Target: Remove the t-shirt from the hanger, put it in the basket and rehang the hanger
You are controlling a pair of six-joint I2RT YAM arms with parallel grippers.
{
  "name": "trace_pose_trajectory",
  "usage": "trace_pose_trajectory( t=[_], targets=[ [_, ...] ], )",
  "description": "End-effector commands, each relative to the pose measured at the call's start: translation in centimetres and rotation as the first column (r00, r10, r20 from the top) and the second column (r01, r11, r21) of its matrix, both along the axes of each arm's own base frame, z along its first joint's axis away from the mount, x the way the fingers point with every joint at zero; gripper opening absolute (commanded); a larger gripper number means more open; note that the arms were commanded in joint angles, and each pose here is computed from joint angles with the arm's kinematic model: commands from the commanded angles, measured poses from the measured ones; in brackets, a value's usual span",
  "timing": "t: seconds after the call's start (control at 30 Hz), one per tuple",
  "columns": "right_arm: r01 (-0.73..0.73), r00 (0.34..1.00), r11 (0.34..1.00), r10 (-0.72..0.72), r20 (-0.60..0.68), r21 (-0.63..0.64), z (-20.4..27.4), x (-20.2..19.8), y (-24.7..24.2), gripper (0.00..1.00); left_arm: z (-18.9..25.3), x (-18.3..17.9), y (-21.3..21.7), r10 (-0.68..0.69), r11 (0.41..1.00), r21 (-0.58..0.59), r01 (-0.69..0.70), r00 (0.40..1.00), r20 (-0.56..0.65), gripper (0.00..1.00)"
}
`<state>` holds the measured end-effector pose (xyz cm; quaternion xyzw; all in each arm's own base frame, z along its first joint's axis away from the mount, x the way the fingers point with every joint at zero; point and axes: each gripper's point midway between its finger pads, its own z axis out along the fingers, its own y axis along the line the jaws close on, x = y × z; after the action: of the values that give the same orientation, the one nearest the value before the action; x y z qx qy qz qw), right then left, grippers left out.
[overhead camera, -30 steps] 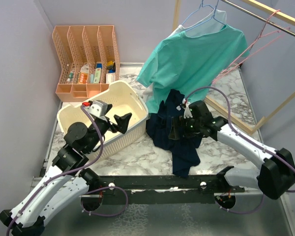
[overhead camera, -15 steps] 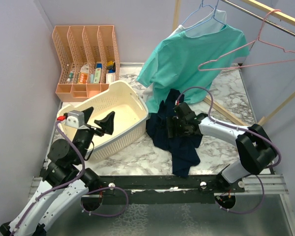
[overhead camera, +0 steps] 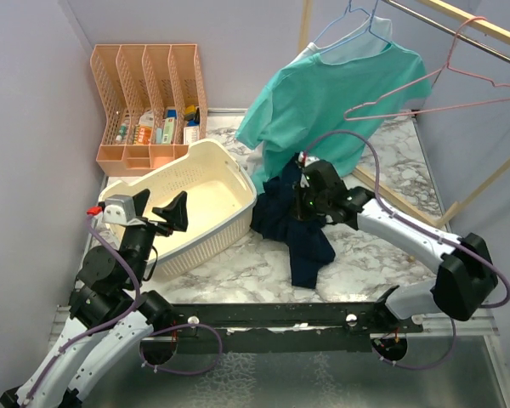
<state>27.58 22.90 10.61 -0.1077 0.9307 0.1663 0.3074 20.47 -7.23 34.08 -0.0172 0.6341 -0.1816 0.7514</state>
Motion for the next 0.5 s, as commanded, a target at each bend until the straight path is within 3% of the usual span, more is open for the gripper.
trace_pose_trajectory(
  t=[0.0, 0.27, 0.47],
  targets=[
    [-0.284, 0.923, 0.946, 0.226, 0.311, 0.155, 15.3, -0.7, 6.9, 0.01, -0.3, 0.1, 0.6, 0.032, 0.999, -0.010, -0.032, 0.999, -0.013, 0.98],
    [-0.434, 0.761, 0.886, 0.263, 0.593, 0.163, 31.5, -1.1, 11.7, 0.01, 0.0, -0.3, 1.8, 0.076, 0.996, -0.043, -0.076, 0.997, -0.003, 0.98],
    [-0.576, 0.613, 0.787, 0.238, 0.754, 0.220, 40.5, -0.8, 15.6, 0.01, 0.3, -1.0, 3.0, 0.112, 0.990, -0.089, -0.110, 0.993, 0.020, 0.97]
  ],
)
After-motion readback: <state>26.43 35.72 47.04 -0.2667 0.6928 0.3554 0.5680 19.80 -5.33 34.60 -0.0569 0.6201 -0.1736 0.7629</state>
